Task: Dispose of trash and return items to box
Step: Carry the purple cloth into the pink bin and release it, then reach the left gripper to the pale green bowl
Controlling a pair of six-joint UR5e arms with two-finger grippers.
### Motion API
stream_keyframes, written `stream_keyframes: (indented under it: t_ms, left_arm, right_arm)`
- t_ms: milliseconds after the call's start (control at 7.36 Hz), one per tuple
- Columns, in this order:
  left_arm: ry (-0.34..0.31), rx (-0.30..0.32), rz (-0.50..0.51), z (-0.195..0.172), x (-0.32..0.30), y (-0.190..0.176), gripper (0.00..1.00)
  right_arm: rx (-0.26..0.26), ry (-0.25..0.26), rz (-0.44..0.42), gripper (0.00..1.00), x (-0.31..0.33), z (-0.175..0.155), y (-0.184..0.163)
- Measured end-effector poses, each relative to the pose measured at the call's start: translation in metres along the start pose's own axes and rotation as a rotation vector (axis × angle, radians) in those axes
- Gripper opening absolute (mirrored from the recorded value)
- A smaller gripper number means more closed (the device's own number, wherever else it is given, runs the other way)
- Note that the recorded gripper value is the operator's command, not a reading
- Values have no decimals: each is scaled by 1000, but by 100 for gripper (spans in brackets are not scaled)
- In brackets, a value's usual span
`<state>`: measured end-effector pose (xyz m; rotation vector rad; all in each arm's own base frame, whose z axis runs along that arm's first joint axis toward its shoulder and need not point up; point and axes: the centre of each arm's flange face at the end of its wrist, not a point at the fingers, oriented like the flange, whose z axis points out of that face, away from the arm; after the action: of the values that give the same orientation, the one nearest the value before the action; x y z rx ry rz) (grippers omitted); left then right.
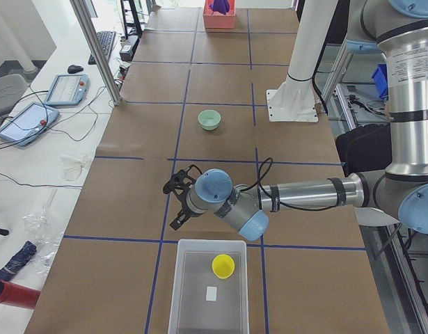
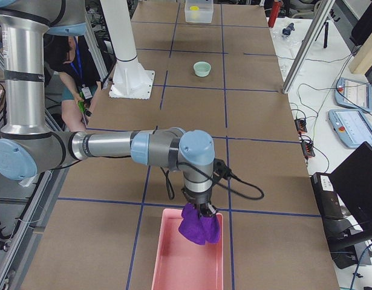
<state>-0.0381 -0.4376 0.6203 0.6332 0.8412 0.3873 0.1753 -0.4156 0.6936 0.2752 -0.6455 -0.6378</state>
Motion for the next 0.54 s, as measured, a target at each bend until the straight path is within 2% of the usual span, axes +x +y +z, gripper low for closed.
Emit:
stream_keyframes:
  t_ms: [136,272,407,543]
  left_arm:
    - [5,8,-33,0,9,-13,100]
    - [7,7,-72,3,27,-32,100]
    - [-6,1,-120,5,53,-60,100]
    - [-20,-5,-167,5,85,-93,100]
  right_arm:
    - [59,-34,144,100,0,17,12]
    - [112,-37,296,100,-4,21,13]
    - [167,-23,412,100,-7,18,6]
    - [211,-14,472,100,-12,15,-5]
